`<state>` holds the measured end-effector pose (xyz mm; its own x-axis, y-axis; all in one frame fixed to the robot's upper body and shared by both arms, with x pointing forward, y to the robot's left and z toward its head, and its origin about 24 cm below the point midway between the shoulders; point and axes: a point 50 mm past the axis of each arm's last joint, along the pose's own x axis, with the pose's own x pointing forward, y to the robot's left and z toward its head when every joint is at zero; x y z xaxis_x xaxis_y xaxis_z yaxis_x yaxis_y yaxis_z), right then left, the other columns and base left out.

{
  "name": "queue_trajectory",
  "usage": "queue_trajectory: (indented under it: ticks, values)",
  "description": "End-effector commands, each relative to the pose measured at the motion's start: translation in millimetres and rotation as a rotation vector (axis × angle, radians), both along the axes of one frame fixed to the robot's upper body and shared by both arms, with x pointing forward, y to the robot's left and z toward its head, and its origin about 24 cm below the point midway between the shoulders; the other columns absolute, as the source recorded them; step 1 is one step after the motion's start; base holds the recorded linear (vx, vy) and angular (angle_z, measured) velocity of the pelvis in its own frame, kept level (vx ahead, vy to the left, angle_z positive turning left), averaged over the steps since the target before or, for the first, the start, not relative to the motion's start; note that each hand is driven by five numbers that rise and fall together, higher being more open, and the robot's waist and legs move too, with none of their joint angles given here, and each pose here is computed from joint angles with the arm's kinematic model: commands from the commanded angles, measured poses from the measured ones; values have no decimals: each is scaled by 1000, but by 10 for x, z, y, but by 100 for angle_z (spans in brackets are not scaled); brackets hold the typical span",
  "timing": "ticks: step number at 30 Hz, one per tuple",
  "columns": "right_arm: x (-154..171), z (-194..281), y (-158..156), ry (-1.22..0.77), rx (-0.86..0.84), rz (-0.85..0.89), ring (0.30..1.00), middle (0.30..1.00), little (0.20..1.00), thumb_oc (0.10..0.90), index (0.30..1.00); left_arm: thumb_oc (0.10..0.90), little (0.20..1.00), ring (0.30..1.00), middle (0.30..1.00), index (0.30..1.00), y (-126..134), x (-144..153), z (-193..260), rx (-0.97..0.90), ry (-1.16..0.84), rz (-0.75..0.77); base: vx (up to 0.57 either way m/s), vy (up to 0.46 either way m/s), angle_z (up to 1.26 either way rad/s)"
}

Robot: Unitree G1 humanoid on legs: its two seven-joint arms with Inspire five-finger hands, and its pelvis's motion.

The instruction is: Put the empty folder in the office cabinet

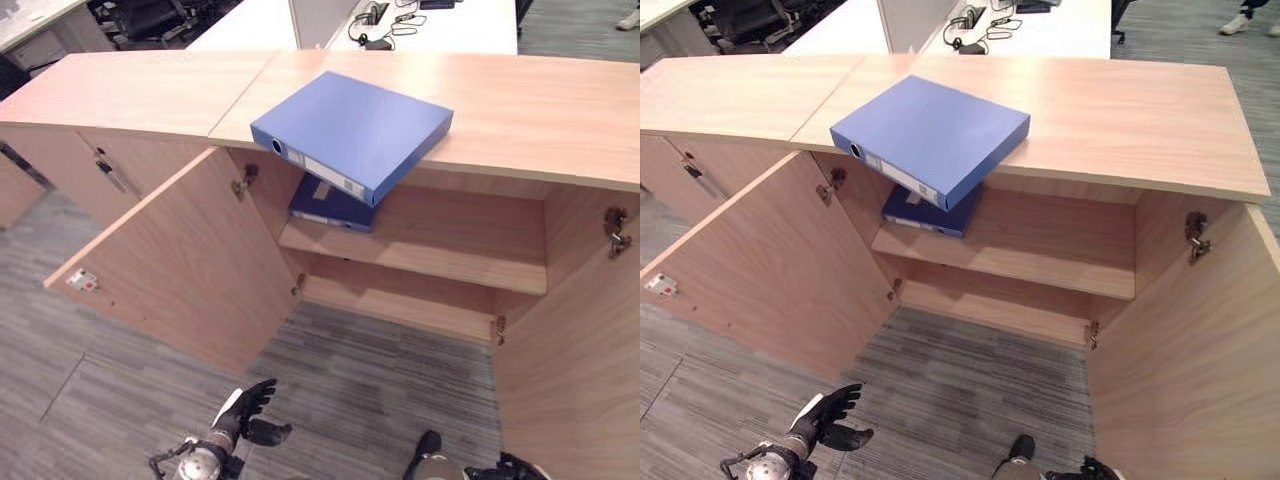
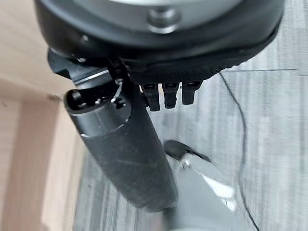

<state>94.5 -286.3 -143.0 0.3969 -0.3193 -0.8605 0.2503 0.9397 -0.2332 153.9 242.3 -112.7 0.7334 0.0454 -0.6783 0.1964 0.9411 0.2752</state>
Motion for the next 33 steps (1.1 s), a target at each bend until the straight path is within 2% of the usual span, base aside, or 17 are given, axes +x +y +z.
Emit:
queue_trajectory:
  ticks: [1,8,11,18,23,27,33]
  values:
    - [170,66,-27,-55,-48,45,900,900,900,800,900,800,900,900,900,900,-30,402,297,-9,-196,-35,155,-183,-39]
    - [405,165,-30,-169,-47,21,900,900,900,800,900,800,900,900,900,900,-182,509,249,-9,-183,-60,252,10,1]
    - [444,170,7,-169,-48,69,900,900,900,800,900,800,900,900,900,900,-180,464,174,-7,-148,-20,292,220,-22]
    - [464,115,177,-145,-31,165,900,900,900,800,900,800,900,900,900,900,-45,321,55,6,-70,62,294,197,-47]
    - [375,-1,407,-90,21,204,900,900,900,800,900,800,900,900,900,900,28,249,-5,52,-13,71,243,236,-21]
    - [432,-28,575,-76,45,280,900,900,900,800,900,800,900,900,900,900,100,243,-7,93,11,64,147,259,-33]
    - [478,-19,617,-86,53,296,900,900,900,800,900,800,900,900,900,900,188,160,-30,101,38,104,107,242,-43]
